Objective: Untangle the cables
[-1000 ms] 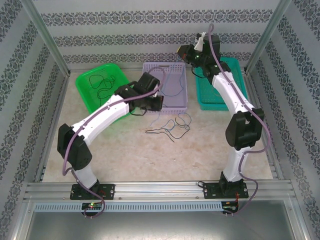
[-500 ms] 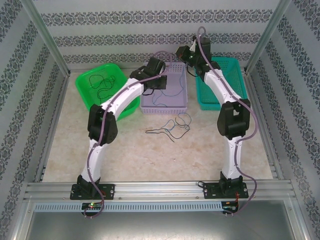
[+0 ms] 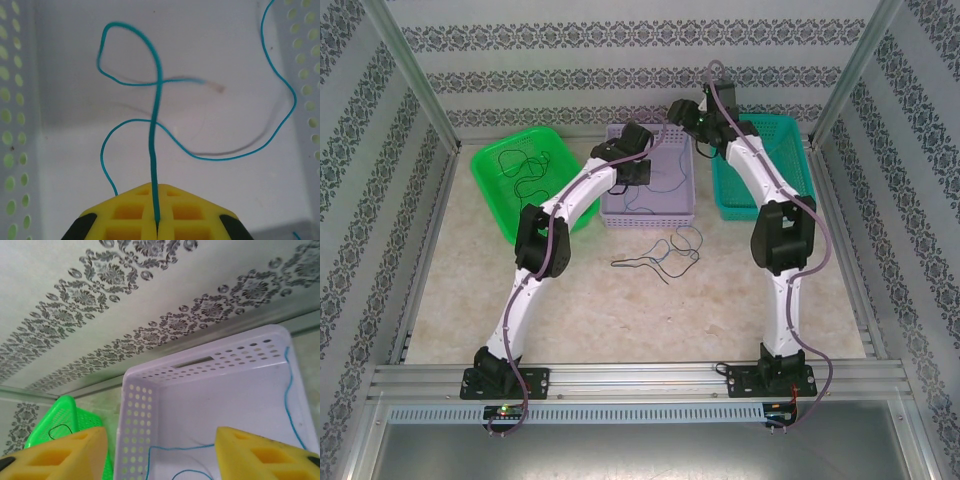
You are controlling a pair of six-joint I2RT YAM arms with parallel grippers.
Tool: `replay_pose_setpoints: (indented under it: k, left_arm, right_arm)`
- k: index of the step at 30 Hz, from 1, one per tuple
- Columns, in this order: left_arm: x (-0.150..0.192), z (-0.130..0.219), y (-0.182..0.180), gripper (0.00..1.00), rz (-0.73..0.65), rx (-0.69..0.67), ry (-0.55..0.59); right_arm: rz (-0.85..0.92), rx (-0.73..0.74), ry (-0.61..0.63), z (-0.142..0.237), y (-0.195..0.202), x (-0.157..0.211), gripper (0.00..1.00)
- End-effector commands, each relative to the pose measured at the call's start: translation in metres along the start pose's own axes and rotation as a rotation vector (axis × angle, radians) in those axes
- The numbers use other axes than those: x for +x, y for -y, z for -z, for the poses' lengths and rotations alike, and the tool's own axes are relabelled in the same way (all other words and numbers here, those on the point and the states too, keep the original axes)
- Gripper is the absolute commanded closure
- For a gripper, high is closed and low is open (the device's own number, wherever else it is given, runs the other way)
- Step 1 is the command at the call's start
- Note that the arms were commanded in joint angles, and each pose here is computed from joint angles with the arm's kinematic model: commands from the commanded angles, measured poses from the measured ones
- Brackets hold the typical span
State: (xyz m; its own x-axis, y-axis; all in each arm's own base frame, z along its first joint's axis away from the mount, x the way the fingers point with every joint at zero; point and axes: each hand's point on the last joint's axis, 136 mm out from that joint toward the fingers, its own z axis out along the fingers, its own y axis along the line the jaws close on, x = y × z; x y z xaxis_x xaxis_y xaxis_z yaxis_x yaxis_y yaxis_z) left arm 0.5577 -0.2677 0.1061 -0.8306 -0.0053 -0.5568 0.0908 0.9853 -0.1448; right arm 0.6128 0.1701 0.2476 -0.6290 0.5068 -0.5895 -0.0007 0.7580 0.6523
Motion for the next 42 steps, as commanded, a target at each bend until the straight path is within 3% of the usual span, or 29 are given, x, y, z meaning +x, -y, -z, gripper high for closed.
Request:
replay_pose_setpoints:
  k: [1,3,6,7,10,16,19,25,31,36,42]
  left_arm:
    - [0.005,0.005,-0.006,0.95,0.044,-0.013,-0.039]
    - [0.003,0.007,-0.004,0.88,0.054,-0.004,-0.035]
    - [-0.006,0.020,0.000,0.40,0.067,0.017,-0.024]
    - [-0.010,0.029,0.000,0.28,0.076,0.014,-0.020]
    - [-0.023,0.063,0.001,0.15,0.129,0.019,0.012]
    - [-0.010,0.132,-0.006,0.14,0.385,0.041,0.010]
    - [0.026,0.160,-0.018,0.18,0.551,0.041,-0.033]
    - [0.143,0.178,-0.027,0.31,0.867,0.079,-0.156]
    - [0.208,0.151,0.006,0.25,1.002,0.147,-0.288]
    - [0.216,0.115,0.038,0.21,1.123,0.218,-0.345]
    - [0.234,0.088,0.061,0.24,1.182,0.178,-0.403]
  right_arm:
    - [0.073,0.006,0.128,0.066,-0.035,-0.045,0.37]
    - [0.087,0.012,0.137,0.083,-0.042,-0.048,0.37]
    - [0.097,0.017,0.135,0.108,-0.048,-0.040,0.40]
    - [0.091,0.023,0.125,0.115,-0.046,-0.030,0.41]
    - [0.069,0.070,0.078,0.135,-0.031,0.013,0.45]
    - [-0.001,0.192,-0.061,0.182,0.032,0.132,0.53]
    - [-0.040,0.210,-0.149,0.199,0.056,0.190,0.53]
    - [-0.169,0.211,-0.311,0.214,0.088,0.269,0.52]
    - [-0.231,0.206,-0.343,0.221,0.097,0.298,0.49]
    - [-0.212,0.197,-0.330,0.227,0.093,0.293,0.48]
    - [-0.222,0.195,-0.305,0.236,0.097,0.293,0.49]
